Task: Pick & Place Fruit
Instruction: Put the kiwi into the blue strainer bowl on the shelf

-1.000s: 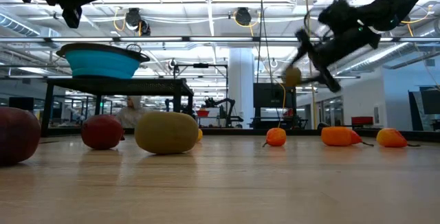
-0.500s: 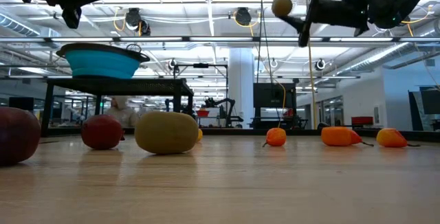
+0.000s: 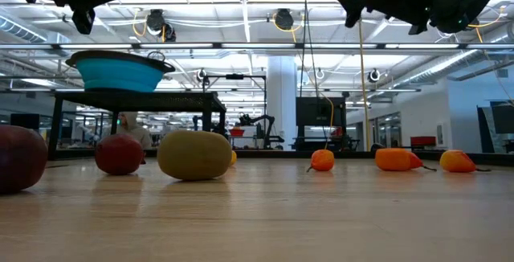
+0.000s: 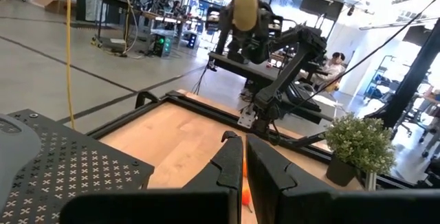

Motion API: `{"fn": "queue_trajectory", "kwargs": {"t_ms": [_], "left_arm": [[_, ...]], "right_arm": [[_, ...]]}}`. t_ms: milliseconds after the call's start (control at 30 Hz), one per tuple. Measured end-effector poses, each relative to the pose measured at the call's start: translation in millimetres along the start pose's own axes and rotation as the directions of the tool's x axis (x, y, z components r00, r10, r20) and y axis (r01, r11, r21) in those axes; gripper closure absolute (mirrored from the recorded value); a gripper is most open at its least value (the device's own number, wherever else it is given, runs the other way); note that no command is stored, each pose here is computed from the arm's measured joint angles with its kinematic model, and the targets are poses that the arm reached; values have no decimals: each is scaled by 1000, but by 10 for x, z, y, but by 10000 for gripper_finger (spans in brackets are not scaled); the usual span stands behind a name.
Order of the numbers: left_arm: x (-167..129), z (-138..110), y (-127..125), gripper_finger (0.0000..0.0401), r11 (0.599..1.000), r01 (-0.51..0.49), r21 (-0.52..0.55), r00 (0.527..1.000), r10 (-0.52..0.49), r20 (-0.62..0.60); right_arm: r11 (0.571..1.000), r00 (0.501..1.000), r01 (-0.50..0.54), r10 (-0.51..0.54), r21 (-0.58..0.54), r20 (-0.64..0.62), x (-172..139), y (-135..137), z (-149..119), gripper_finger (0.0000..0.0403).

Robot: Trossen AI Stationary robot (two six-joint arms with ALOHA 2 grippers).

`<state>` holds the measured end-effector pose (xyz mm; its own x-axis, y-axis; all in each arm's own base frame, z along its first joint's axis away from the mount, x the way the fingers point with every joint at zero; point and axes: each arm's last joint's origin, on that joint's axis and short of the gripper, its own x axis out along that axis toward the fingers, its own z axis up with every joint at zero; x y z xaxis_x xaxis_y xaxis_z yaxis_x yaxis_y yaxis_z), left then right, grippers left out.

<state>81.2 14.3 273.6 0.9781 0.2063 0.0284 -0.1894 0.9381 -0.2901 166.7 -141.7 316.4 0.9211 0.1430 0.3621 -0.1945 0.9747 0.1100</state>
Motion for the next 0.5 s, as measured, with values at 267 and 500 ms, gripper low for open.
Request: {"fn": "queue_trajectory", "kwargs": {"t_ms": [267,500], "left_arm": [[0,0,0,384,1000,0,-5,1000,0,0],[0,0,0,384,1000,0,-16,1000,0,0]], "right_arm": [[938,995,-88,102,-334,24,126,152,-22,194],[854,982,-134,181,-502,47,214,281,-35,193]]}}
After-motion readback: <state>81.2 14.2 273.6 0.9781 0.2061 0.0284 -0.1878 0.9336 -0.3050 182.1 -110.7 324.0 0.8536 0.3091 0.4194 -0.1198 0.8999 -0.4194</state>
